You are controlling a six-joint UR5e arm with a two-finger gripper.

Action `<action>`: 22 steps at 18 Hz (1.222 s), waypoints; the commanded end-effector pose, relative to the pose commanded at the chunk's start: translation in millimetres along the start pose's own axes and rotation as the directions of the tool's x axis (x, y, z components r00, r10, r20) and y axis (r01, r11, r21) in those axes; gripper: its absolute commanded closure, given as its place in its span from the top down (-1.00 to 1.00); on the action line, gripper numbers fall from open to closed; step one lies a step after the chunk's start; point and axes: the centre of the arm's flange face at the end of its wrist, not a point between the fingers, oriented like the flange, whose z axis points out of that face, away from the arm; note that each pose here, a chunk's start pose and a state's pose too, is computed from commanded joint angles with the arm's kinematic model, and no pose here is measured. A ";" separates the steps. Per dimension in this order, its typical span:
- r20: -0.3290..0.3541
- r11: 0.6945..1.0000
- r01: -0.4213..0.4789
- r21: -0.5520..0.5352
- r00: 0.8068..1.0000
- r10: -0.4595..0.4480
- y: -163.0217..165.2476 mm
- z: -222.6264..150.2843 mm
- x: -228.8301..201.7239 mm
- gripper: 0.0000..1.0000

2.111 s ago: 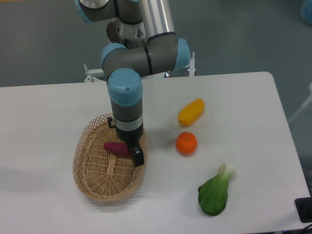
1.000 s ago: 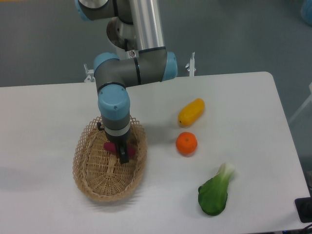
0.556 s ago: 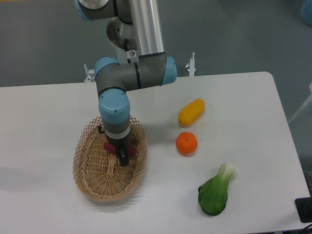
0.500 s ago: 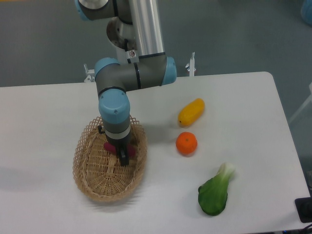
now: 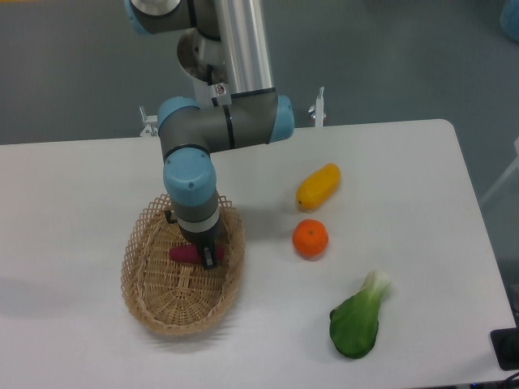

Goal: Pick up the sweet potato from the basket
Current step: 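Lift the sweet potato out of the basket toward the bok choy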

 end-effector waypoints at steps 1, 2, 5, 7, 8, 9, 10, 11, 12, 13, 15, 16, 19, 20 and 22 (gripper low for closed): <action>0.002 1.000 0.000 0.000 1.000 0.000 0.0 -0.9 0.0 -0.04; 0.005 1.000 0.002 0.000 1.000 -0.002 0.8 -2.4 -0.7 -0.04; 0.020 1.000 0.006 0.001 1.000 -0.006 3.2 -11.0 -4.2 -0.05; 0.026 1.000 0.008 0.001 1.000 -0.008 4.0 -14.5 -5.7 -0.05; 0.034 1.000 0.017 0.003 0.999 -0.017 9.0 -18.8 -8.5 -0.05; 0.049 1.000 0.026 0.005 0.998 -0.026 14.9 -27.3 -11.6 -0.05; 0.064 0.999 0.033 0.010 0.997 -0.033 18.7 -34.9 -14.9 -0.05; 0.090 0.999 0.041 0.013 0.995 -0.043 22.9 -48.4 -20.0 -0.05; 0.119 0.998 0.058 0.016 0.991 -0.059 32.4 -62.4 -29.4 -0.05; 0.145 0.997 0.081 0.017 0.986 -0.083 46.9 -76.1 -39.6 -0.05; 0.188 0.991 0.129 0.034 0.973 -0.133 79.2 -97.2 -57.2 -0.05; 0.210 0.986 0.158 0.050 0.964 -0.165 100.0 -107.6 -66.9 -0.05; 0.265 0.967 0.226 0.120 0.931 -0.250 165.2 -134.4 -93.4 -0.05; 0.276 0.959 0.249 0.135 0.920 -0.277 187.8 -137.8 -99.2 -0.06; 0.288 0.958 0.251 0.141 0.915 -0.282 216.4 -141.8 -101.8 -0.09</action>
